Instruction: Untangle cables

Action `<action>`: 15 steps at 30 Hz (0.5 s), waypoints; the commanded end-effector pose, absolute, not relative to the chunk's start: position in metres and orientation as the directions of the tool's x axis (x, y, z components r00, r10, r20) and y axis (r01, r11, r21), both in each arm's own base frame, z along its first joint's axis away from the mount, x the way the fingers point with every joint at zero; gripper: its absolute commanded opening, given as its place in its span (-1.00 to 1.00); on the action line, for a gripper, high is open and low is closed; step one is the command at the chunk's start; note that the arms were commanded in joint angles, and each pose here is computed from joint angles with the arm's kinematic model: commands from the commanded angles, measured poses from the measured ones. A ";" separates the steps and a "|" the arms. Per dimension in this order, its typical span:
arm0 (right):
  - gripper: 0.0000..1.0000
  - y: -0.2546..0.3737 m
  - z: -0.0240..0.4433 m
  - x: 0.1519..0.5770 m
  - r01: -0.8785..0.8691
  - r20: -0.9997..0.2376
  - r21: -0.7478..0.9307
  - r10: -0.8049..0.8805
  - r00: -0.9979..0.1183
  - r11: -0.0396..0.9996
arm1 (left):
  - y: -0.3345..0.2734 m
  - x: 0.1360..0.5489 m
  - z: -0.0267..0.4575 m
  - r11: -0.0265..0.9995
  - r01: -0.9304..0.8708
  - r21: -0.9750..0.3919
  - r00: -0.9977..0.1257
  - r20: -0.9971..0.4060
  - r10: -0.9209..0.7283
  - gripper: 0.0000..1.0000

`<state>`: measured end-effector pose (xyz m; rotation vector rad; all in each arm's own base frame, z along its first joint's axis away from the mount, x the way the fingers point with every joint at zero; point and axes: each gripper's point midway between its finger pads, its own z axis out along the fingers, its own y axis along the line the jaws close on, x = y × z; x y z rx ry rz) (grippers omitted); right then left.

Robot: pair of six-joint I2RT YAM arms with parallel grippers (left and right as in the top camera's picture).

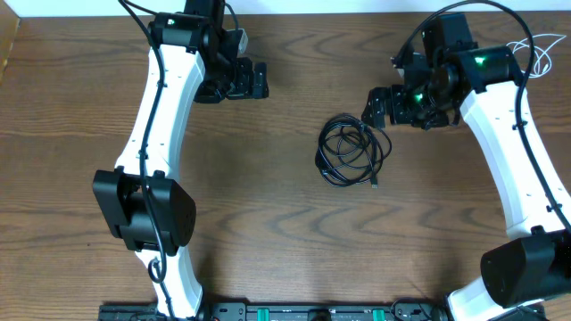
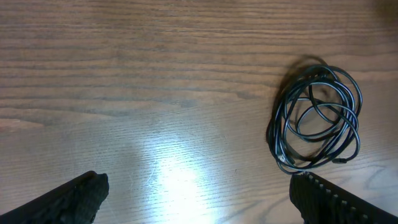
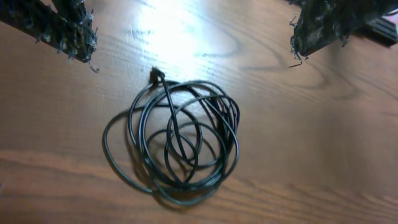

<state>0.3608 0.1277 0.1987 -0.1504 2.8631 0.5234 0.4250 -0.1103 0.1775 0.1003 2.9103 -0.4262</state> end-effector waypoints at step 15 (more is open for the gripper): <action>0.98 0.151 0.201 0.373 -0.198 -0.308 0.343 -0.089 -0.947 0.918 | -0.111 0.422 0.153 0.955 0.079 -0.287 -0.985 -0.171 0.030 0.96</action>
